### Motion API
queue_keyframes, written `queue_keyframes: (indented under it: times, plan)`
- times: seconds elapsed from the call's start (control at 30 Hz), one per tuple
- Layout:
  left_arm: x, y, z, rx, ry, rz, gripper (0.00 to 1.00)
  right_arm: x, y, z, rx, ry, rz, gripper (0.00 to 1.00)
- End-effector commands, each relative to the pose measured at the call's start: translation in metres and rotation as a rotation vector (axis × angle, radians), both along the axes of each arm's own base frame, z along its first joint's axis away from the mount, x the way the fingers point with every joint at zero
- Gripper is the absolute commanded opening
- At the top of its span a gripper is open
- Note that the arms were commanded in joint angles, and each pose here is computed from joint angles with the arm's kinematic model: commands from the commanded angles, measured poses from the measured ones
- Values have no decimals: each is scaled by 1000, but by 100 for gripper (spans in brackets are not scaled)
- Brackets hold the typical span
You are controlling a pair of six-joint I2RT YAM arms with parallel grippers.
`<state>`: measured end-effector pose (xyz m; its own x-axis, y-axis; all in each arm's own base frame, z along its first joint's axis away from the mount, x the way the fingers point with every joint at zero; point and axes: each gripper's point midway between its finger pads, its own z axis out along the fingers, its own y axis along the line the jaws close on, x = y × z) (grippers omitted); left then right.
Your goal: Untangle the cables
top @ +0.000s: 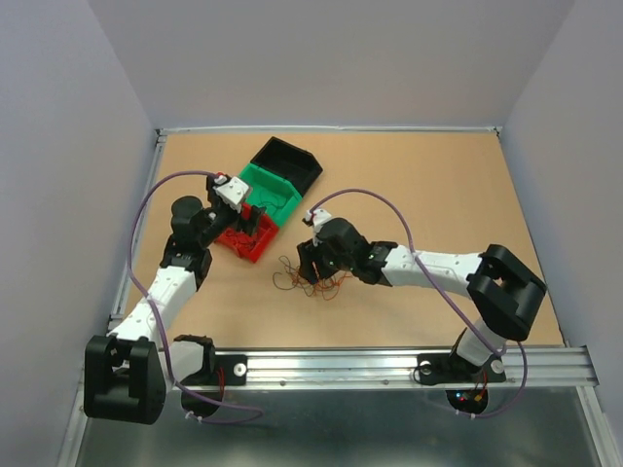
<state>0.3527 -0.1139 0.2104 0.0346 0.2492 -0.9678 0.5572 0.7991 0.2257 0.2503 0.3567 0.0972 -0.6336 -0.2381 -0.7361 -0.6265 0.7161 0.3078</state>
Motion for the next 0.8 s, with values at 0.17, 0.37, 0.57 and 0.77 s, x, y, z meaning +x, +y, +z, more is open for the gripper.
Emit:
queue_keyframes:
  times: [0.17, 0.37, 0.57, 0.77]
  plan:
    - [-7, -27, 10, 53, -44, -190, 99, -4, 18, -4, -77, -61, 43, 33]
    - [-23, -38, 8, 67, -68, -277, 99, -3, 12, 8, -76, -84, 28, 1]
    - [-44, -62, -7, 145, -71, -409, 99, 2, -8, 44, -42, -179, -46, 1]
    - [-62, -75, -14, 156, -26, -547, 99, 7, -31, 69, -20, -252, -133, 0]
